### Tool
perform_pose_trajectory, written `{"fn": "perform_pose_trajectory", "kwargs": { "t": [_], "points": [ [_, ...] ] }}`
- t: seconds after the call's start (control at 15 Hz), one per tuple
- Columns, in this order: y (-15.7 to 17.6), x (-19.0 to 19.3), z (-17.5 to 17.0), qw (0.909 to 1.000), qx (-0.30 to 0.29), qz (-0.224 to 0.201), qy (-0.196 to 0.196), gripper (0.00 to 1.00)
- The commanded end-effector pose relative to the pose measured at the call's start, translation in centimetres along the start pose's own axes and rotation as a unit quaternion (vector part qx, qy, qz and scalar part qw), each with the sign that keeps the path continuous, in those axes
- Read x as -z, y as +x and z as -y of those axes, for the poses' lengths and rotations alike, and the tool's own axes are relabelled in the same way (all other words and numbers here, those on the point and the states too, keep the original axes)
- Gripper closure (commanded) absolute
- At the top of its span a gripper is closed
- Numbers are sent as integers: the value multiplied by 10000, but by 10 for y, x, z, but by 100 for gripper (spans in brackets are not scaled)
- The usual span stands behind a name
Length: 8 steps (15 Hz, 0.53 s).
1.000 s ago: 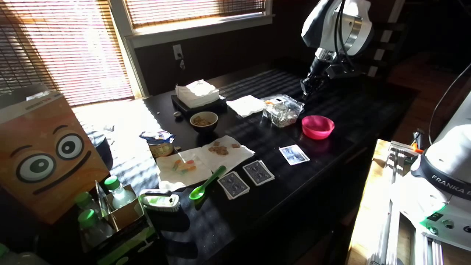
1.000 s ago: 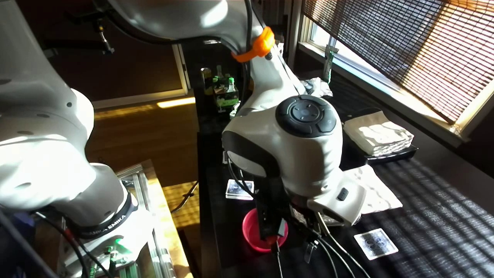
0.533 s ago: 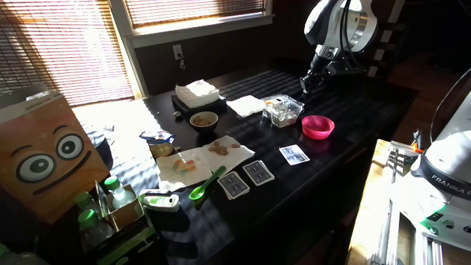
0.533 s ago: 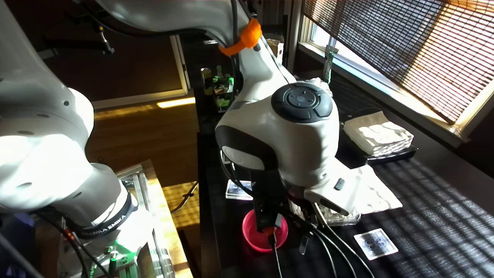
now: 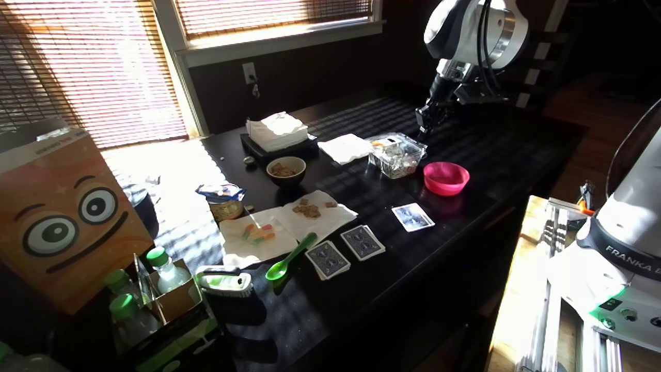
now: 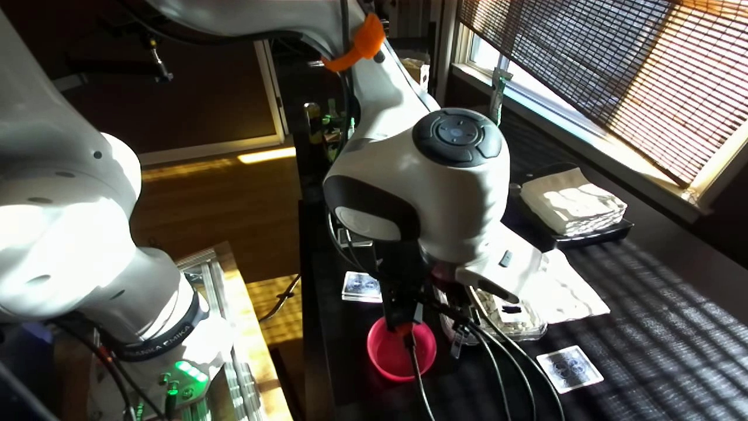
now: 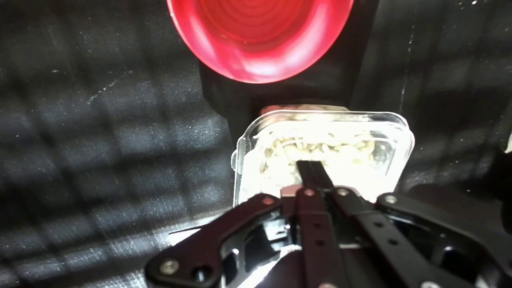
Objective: Put the transparent lid on the transparent bowl
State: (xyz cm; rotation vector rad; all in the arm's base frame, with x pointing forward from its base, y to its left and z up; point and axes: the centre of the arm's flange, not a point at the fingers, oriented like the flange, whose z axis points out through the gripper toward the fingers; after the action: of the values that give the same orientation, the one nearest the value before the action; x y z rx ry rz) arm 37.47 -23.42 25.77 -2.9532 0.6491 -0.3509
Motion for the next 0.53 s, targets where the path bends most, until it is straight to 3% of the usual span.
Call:
{"fn": "perform_pose_trajectory", "kwargs": {
  "t": [0.0, 0.47],
  "points": [
    [0, -4, 13, 10000, -8, 64, -64, 100],
    [2, -19, 8, 9995, -27, -26, -302, 100]
  ]
}}
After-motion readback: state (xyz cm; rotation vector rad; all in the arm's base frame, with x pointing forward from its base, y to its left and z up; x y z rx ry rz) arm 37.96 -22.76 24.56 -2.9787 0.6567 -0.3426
